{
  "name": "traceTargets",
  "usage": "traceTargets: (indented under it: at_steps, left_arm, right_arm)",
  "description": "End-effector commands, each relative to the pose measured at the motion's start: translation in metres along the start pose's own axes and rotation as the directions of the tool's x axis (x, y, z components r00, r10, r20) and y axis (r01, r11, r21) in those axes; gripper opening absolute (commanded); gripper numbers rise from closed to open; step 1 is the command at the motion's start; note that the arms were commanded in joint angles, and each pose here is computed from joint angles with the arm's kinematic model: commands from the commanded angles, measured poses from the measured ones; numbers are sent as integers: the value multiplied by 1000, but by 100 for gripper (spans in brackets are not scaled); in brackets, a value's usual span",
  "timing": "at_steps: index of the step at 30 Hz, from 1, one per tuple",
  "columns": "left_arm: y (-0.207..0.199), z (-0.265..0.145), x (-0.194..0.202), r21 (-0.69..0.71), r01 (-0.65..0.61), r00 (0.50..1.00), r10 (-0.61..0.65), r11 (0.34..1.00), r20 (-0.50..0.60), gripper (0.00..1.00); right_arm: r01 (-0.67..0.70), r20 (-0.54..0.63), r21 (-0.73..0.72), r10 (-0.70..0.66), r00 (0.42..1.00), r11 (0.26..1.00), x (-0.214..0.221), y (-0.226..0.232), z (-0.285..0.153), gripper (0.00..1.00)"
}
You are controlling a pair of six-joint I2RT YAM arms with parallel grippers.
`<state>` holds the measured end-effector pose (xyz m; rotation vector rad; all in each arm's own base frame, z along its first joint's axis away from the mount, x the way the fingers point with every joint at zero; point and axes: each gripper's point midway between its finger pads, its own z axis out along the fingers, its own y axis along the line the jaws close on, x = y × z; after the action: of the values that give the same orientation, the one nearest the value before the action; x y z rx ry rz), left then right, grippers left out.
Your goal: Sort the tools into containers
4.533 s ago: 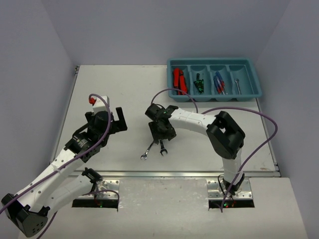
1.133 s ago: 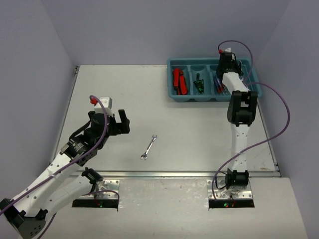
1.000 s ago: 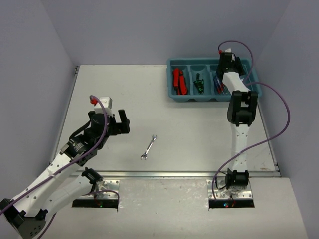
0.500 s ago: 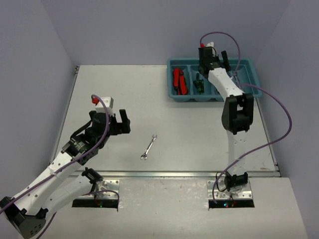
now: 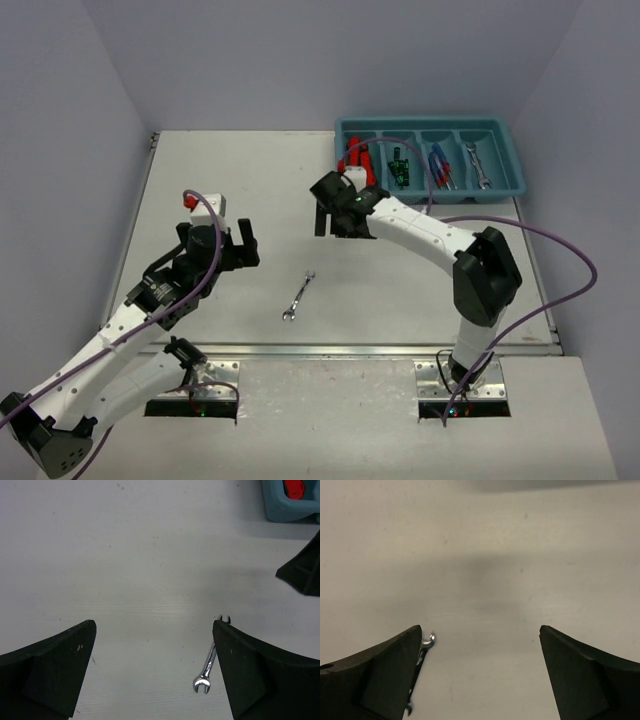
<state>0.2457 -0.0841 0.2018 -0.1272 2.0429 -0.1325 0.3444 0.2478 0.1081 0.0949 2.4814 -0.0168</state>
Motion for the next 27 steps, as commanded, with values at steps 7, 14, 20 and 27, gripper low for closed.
traceTargets:
  at_steps: [7, 14, 20, 27]
  left_arm:
    - [16, -6, -28, -70, 65, 994, -58, 995, 92, 100]
    - [30, -8, -34, -114, 104, 989, -90, 988, 119, 100]
    - [32, -10, -38, -104, 118, 985, -103, 988, 137, 100]
    - [30, -9, -40, -81, 118, 985, -107, 990, 133, 100]
  right_arm:
    - [-314, -142, -56, 304, 942, 948, 79, 65, -29, 99]
    - [-231, -265, 10, 226, 938, 973, 115, 110, -21, 97]
    - [-261, -289, -9, 248, 925, 965, 138, 129, -7, 89]
    - [-240, -303, 139, 272, 913, 961, 162, 112, 9, 73]
